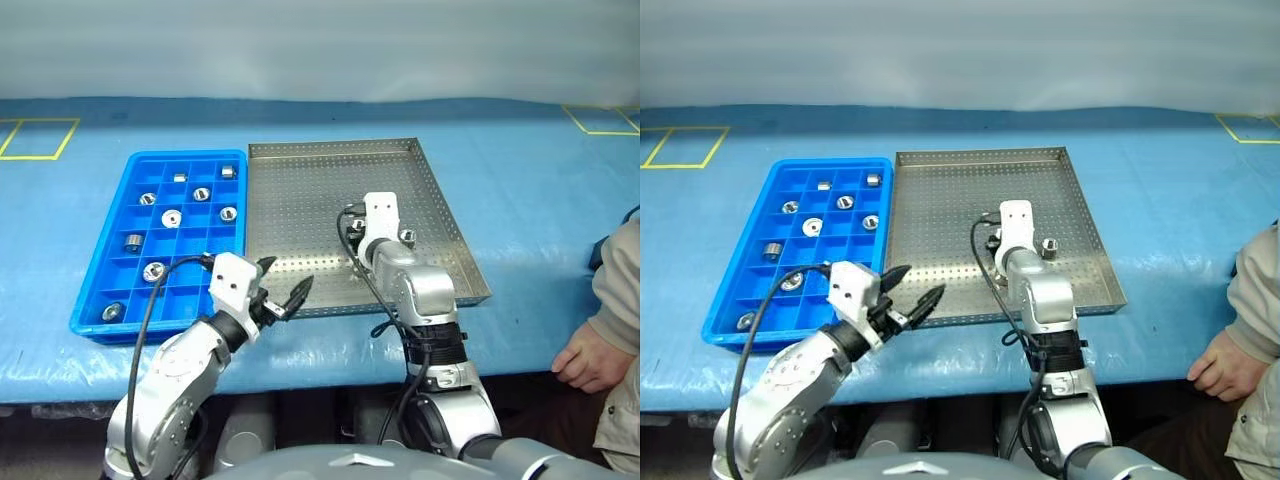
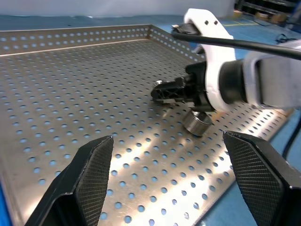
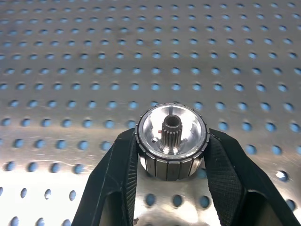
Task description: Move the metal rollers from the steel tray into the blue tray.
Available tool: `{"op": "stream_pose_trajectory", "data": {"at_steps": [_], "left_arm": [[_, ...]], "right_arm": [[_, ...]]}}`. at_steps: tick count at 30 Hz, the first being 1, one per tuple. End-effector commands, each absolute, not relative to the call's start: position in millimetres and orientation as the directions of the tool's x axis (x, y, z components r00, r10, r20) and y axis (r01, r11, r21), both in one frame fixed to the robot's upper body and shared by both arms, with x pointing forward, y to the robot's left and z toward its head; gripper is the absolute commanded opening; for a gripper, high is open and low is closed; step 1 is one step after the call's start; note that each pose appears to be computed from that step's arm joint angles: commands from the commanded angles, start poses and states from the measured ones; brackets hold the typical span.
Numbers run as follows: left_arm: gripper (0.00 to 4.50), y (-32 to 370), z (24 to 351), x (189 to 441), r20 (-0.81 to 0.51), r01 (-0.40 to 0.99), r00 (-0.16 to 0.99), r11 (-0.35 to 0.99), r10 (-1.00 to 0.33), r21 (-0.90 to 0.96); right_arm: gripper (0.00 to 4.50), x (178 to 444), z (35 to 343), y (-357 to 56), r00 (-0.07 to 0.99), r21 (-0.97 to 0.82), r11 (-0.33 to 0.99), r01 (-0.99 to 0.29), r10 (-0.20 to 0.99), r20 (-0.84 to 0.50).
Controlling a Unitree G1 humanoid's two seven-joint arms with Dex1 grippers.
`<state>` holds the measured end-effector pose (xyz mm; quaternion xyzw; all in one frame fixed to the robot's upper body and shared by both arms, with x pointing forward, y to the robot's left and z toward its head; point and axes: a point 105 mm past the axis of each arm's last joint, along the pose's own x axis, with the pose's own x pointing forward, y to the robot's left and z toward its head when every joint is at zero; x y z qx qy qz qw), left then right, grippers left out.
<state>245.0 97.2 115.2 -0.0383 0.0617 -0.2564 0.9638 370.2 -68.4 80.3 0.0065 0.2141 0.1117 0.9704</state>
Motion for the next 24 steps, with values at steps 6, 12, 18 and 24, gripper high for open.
{"op": "stream_pose_trajectory", "data": {"at_steps": [6,12,18,24], "left_arm": [[4.07,155,153,246,0.045,0.165,0.986,0.985,-0.163,-0.055],[4.07,180,155,228,0.044,0.012,0.999,0.999,-0.01,-0.043],[4.07,192,152,215,0.026,-0.08,0.996,0.996,0.081,-0.033],[4.07,193,150,211,0.02,-0.102,0.995,0.994,0.102,-0.035]], "right_arm": [[1.69,350,156,27,0.772,-0.01,0.782,-0.623,0.613,-0.168],[1.69,337,165,62,0.672,-0.017,0.677,-0.736,0.727,-0.14],[1.69,336,160,80,0.619,0.001,0.627,-0.779,0.769,-0.158],[1.69,341,152,87,0.601,-0.016,0.608,-0.794,0.78,-0.177]]}}
